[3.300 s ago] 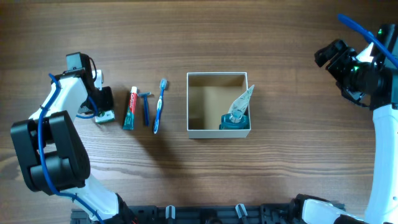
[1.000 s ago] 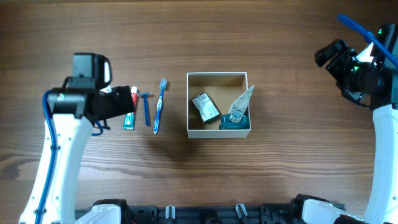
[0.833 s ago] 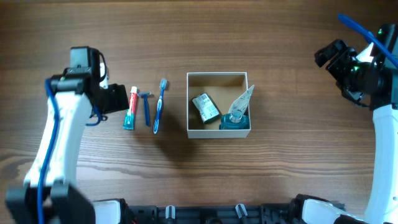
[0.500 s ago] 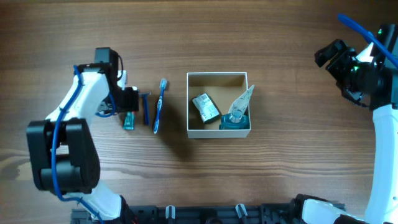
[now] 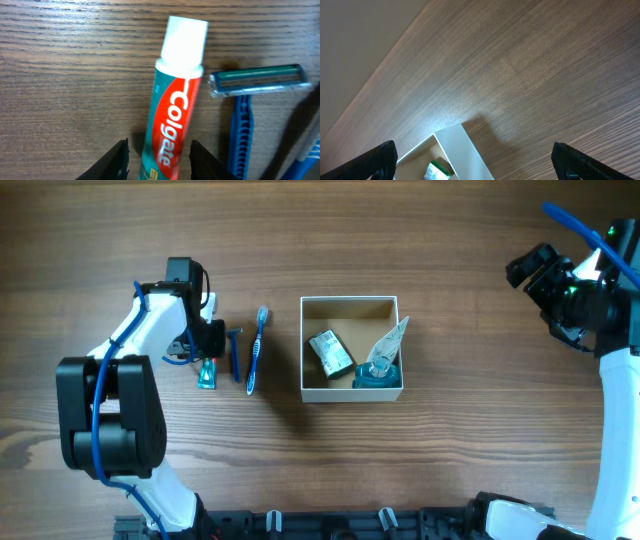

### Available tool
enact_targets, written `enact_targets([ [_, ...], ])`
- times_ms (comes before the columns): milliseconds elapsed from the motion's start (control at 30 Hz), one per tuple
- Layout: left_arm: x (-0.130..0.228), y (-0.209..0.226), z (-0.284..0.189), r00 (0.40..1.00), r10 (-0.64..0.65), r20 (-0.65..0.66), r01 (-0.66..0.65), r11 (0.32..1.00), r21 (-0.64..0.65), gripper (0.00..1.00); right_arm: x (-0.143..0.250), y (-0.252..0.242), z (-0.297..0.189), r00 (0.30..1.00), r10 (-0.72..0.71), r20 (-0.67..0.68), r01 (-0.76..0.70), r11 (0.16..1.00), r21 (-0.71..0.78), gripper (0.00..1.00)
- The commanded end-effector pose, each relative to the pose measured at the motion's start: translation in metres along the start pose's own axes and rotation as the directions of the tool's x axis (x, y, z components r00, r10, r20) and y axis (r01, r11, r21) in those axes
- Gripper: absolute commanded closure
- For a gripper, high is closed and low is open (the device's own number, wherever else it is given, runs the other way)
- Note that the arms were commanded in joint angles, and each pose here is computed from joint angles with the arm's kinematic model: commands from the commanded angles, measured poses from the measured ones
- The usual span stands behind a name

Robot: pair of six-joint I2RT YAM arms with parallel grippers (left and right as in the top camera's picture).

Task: Pack container
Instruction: 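Grasp the Colgate toothpaste tube with the left gripper, then lay the Colgate tube across the top of the box and release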

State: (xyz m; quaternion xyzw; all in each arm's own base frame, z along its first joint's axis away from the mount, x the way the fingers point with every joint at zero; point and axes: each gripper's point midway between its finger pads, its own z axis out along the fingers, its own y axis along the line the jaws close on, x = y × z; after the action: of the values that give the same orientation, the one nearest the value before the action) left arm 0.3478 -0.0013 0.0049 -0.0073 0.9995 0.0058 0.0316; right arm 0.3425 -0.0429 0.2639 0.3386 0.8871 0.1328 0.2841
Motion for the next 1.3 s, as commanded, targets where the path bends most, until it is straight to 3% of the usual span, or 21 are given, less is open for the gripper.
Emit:
enact_targets([
  [0, 0.001, 0.003, 0.015, 0.999, -0.010, -0.032, 0.010, 1.000, 0.011, 0.60, 0.000, 0.003, 0.000, 1.000, 0.008, -0.004, -0.008, 1.000, -0.012, 0.00],
  [33, 0.003, 0.003, 0.019, 0.999, -0.009, -0.044, 0.009, 1.000, 0.010, 0.60, 0.000, 0.002, 0.000, 1.000, 0.008, -0.003, -0.008, 1.000, -0.012, 0.00],
  [200, 0.005, 0.003, 0.011, 0.999, -0.010, -0.045, 0.011, 1.000, 0.010, 0.83, 0.000, 0.003, 0.000, 1.000, 0.008, -0.003, -0.008, 1.000, -0.013, 0.00],
  [400, -0.006, -0.003, -0.060, 0.996, -0.051, 0.075, 0.049, 0.999, 0.022, 0.88, 0.000, 0.003, 0.000, 1.000, 0.008, -0.004, -0.008, 1.000, -0.012, 0.00],
  [467, -0.008, -0.020, -0.099, 0.988, -0.065, 0.140, 0.056, 0.996, 0.067, 0.89, 0.000, 0.003, 0.000, 1.000, 0.008, -0.004, -0.008, 1.000, -0.012, 0.00],
  [567, -0.005, -0.081, -0.166, 0.953, -0.059, 0.297, -0.007, 0.977, 0.215, 0.90, 0.000, 0.003, 0.000, 1.000, 0.008, -0.004, -0.008, 1.000, -0.012, 0.00],
  [667, 0.001, -0.128, -0.196, 0.921, -0.047, 0.386, -0.070, 0.956, 0.283, 0.89, 0.000, 0.003, 0.000, 1.000, 0.008, -0.004, -0.008, 1.000, -0.012, 0.00],
  [767, 0.005, -0.169, -0.200, 0.911, -0.042, 0.409, -0.100, 0.942, 0.319, 0.89, 0.000, 0.003, 0.000, 1.000, 0.008, -0.004, -0.008, 1.000, -0.012, 0.00],
  [967, 0.002, -0.222, -0.145, 0.939, 0.015, 0.344, -0.121, 0.950, 0.287, 0.89, 0.000, 0.003, 0.000, 1.000, 0.008, -0.004, -0.008, 1.000, -0.012, 0.00],
  [1067, -0.001, -0.241, -0.116, 0.949, 0.037, 0.314, -0.130, 0.951, 0.282, 0.82, 0.000, 0.003, 0.000, 1.000, 0.008, -0.004, -0.008, 1.000, -0.012, 0.00],
  [1100, -0.002, -0.245, -0.112, 0.949, 0.039, 0.313, -0.134, 0.949, 0.287, 0.77, 0.000, 0.002, 0.000, 1.000, 0.008, -0.003, -0.008, 1.000, -0.012, 0.00],
  [1133, -0.004, -0.247, -0.112, 0.948, 0.035, 0.317, -0.134, 0.946, 0.295, 0.66, 0.000, 0.003, 0.000, 1.000, 0.008, -0.004, -0.008, 1.000, -0.012, 0.00],
  [1233, -0.010, -0.243, -0.139, 0.933, 0.011, 0.360, -0.133, 0.939, 0.317, 0.50, 0.000, 0.003, 0.000, 1.000, 0.008, -0.004, -0.008, 1.000, -0.012, 0.00],
  [1267, -0.012, -0.237, -0.156, 0.925, -0.004, 0.380, -0.129, 0.937, 0.324, 0.48, 0.000, 0.002, 0.000, 1.000, 0.007, -0.003, -0.007, 1.000, -0.012, 0.00],
])
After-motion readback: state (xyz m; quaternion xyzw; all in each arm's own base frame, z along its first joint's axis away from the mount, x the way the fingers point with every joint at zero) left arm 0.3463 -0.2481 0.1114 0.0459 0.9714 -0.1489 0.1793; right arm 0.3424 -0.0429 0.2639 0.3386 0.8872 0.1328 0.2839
